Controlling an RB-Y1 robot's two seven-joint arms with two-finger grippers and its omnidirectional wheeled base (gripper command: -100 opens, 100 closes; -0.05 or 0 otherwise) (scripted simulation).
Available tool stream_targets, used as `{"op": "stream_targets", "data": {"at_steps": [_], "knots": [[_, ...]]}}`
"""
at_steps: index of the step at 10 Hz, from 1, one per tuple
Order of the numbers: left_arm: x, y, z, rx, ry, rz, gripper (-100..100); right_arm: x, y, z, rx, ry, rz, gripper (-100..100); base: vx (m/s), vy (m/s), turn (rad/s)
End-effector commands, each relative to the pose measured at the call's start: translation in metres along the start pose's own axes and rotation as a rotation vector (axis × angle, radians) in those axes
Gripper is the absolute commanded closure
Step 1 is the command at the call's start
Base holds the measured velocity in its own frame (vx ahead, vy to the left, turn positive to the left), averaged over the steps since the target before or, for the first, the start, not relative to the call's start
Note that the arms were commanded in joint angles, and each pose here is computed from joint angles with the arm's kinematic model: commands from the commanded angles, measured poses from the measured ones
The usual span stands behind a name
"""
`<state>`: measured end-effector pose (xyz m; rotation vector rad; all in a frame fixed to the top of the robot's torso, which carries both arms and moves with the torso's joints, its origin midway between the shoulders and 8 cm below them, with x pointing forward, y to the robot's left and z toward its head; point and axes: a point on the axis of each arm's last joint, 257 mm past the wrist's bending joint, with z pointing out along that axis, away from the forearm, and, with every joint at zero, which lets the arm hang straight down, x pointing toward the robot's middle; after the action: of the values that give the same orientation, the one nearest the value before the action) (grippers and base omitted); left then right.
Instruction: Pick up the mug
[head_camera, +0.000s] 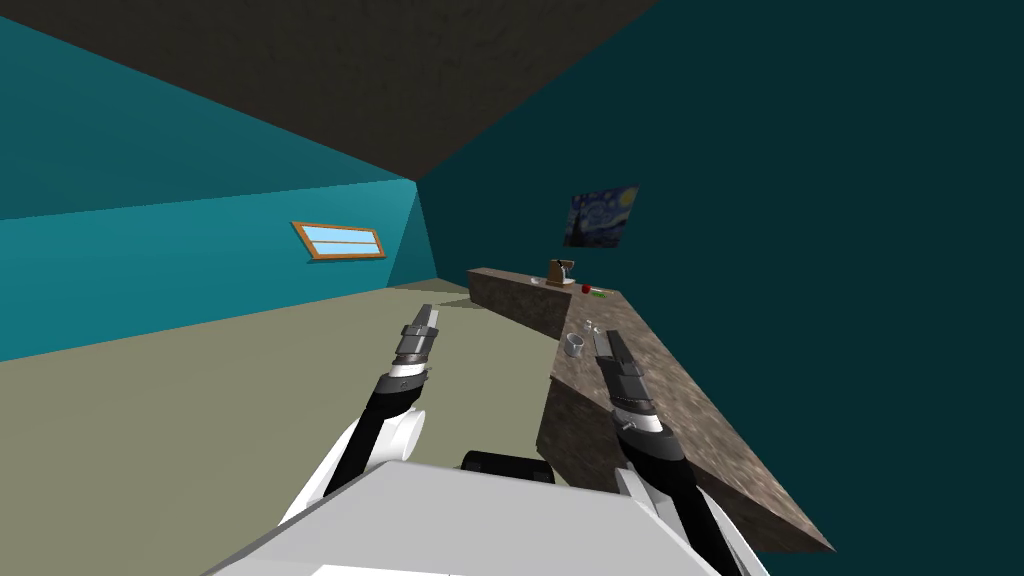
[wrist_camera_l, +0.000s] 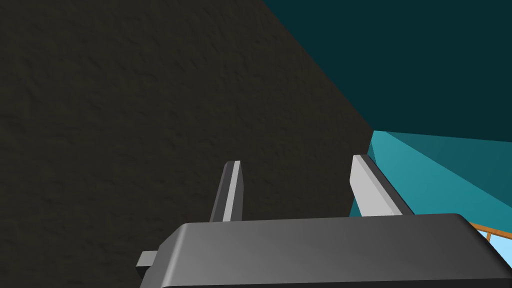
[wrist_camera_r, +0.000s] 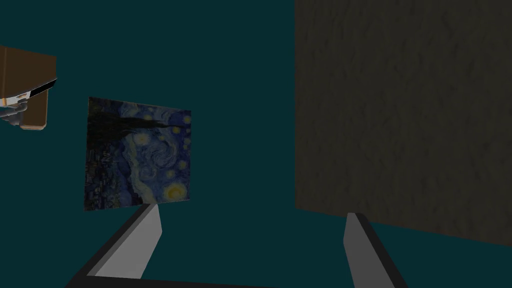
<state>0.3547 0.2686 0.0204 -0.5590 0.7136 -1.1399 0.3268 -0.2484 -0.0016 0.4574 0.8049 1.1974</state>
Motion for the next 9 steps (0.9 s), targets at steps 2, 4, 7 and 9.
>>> {"op": "stream_targets", "data": {"at_steps": [2,4,7,9], "knots": [[0.0,0.0,0.0,0.0,0.0,0.0,0,0.001,-0.024,-0.018,0.082,0.087,-0.083,-100,0.032,0.048,0.031],[0.0,0.0,0.0,0.0,0.0,0.0,0,0.001,-0.034,-0.027,0.116,0.128,-0.121,-100,0.029,0.036,0.024],[0.0,0.0,0.0,0.0,0.0,0.0,0,-0.002,-0.055,-0.047,0.188,0.216,-0.2,-100,0.028,0.033,0.027],[0.0,0.0,0.0,0.0,0.0,0.0,0,-0.008,-0.077,-0.07,0.267,0.297,-0.282,-100,0.028,0.038,0.04]]}}
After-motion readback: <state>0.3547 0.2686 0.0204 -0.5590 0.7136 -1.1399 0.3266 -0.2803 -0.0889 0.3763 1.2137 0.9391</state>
